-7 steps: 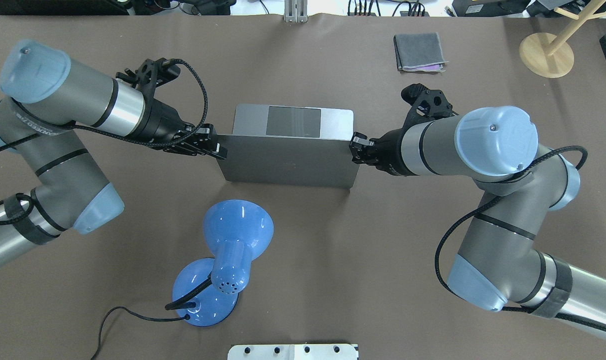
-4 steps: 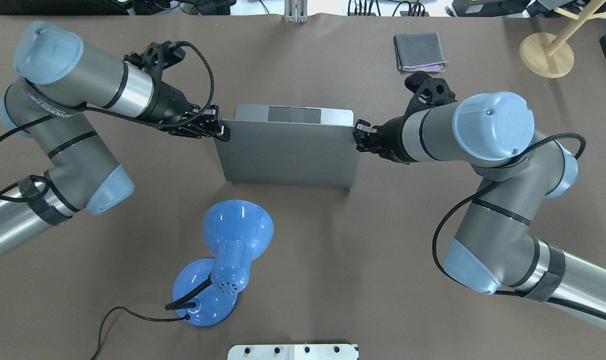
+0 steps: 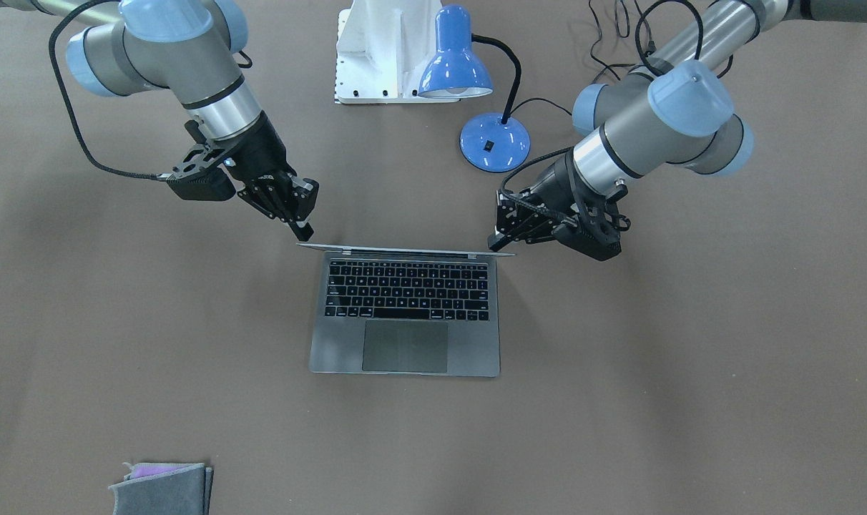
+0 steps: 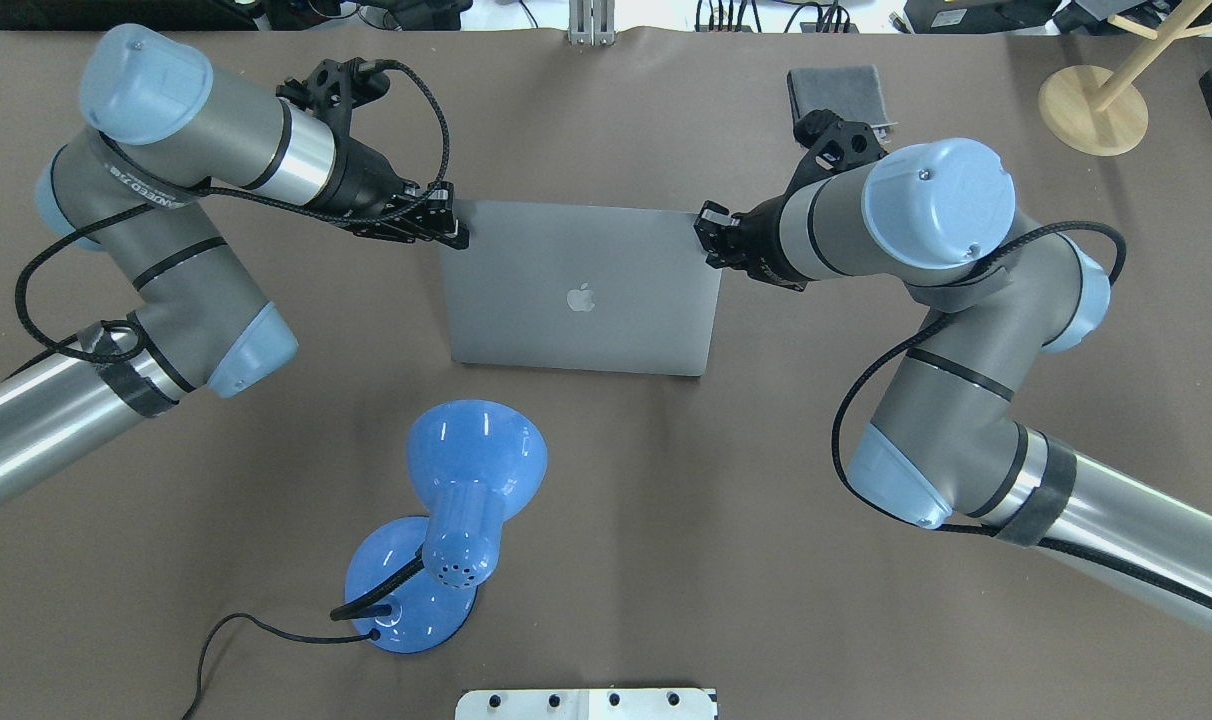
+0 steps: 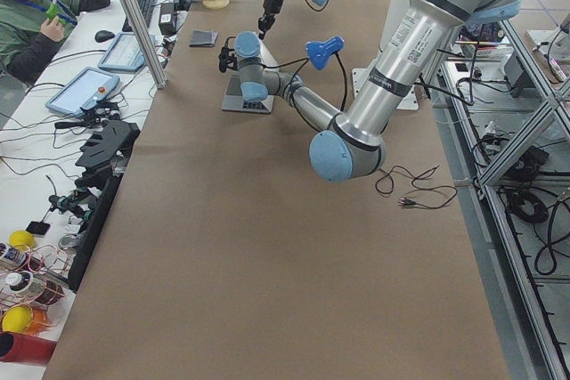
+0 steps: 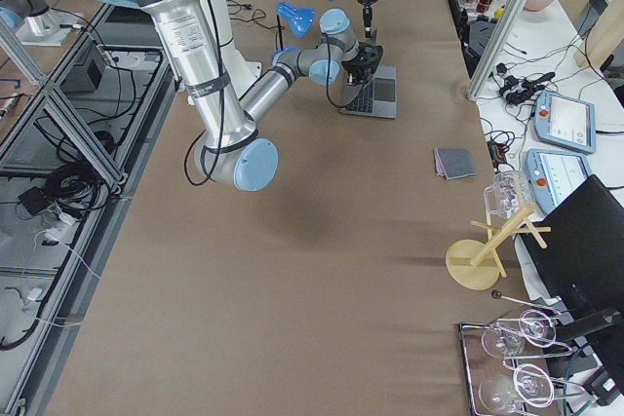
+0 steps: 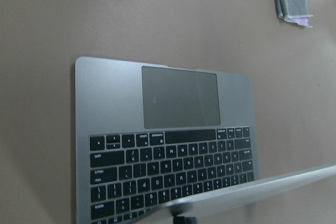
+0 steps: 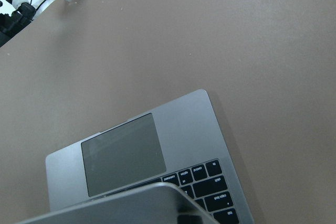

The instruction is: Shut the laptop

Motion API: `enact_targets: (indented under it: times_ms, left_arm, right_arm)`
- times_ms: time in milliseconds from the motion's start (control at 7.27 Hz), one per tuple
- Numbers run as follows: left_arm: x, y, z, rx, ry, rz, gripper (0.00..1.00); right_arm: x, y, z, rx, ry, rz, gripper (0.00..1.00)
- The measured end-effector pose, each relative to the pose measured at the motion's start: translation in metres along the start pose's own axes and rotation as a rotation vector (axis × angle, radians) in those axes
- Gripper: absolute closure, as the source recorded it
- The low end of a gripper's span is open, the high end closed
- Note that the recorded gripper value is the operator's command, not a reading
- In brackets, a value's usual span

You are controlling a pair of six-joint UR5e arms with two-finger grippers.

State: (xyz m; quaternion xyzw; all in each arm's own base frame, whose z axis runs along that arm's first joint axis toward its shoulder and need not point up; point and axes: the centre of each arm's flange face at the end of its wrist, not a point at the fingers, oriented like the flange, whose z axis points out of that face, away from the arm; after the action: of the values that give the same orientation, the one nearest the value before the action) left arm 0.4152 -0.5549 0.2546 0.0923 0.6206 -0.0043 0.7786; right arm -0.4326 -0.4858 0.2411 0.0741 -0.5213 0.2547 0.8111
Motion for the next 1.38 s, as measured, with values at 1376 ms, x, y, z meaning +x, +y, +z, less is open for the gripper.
enact_targets:
  times_ms: [1376]
  left_arm:
    - [-0.037, -0.038, 0.089, 0.116, -0.215, 0.059, 1.0]
  right_arm:
    - [-0.02, -0.041, 0.113, 0.046, 0.179, 0.036, 1.0]
